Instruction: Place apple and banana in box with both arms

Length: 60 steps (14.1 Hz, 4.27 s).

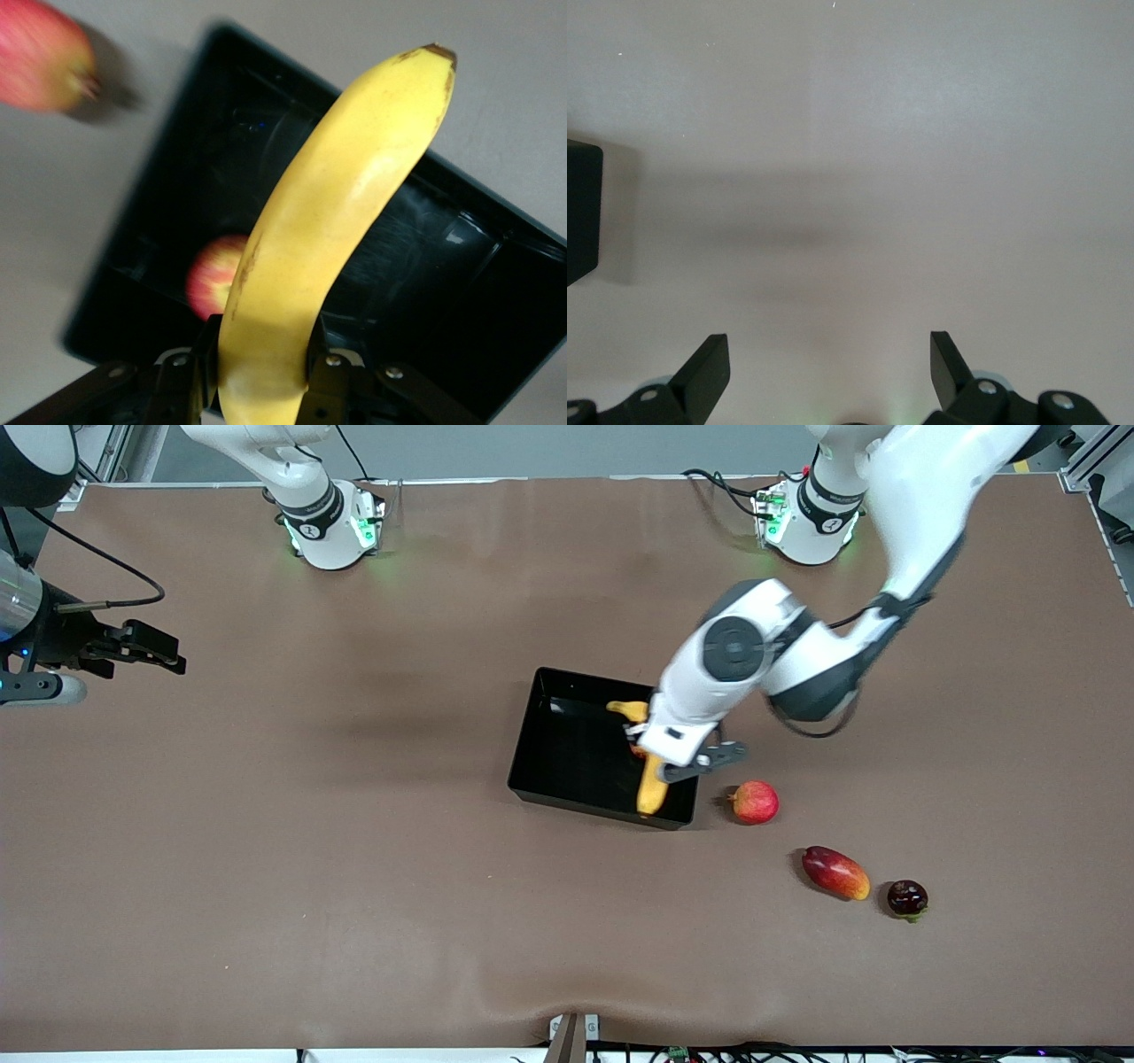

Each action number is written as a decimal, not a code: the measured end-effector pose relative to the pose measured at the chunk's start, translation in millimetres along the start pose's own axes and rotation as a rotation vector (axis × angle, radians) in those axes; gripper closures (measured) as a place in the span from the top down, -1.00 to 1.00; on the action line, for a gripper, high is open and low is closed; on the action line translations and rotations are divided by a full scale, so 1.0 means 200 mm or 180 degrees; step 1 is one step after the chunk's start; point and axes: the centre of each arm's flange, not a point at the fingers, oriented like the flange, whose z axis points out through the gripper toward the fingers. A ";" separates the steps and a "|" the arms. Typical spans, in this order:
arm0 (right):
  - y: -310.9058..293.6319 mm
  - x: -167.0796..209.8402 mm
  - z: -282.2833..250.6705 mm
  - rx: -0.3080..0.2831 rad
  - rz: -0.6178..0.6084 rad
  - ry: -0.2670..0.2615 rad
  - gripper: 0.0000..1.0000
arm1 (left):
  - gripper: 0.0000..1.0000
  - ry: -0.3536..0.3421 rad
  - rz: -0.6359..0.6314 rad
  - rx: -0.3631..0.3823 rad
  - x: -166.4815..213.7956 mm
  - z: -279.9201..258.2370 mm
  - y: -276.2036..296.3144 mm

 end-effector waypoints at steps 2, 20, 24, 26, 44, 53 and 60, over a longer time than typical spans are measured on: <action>-0.02 0.00 0.00 -0.0003 -0.0027 -0.0002 1.00 | -0.18 0.0076 -0.0028 0.0187 -0.13 0.19 0.15; 0.04 -0.03 -0.09 -0.0005 0.0188 -0.0021 1.00 | 0.02 0.0277 0.0344 0.0215 -0.27 0.75 0.33; 0.12 -0.08 -0.13 0.0011 0.0215 -0.0106 1.00 | 0.81 0.0454 0.0337 0.0029 -0.13 0.54 0.38; 0.12 -0.08 -0.15 0.0009 0.0212 -0.0082 1.00 | 1.00 0.0582 0.0295 0.0028 0.01 0.31 0.32; 0.19 -0.11 -0.28 0.0007 0.0292 0.0034 1.00 | 1.00 0.0694 0.0462 0.0416 0.57 -1.34 -0.96; 0.18 -0.11 -0.28 0.0006 0.0284 0.0039 1.00 | 1.00 0.0503 0.0856 0.0458 0.46 -1.60 -1.30; 0.18 -0.11 -0.30 0.0004 0.0284 0.0070 1.00 | 1.00 0.0390 0.0996 0.0404 0.27 -1.64 -1.56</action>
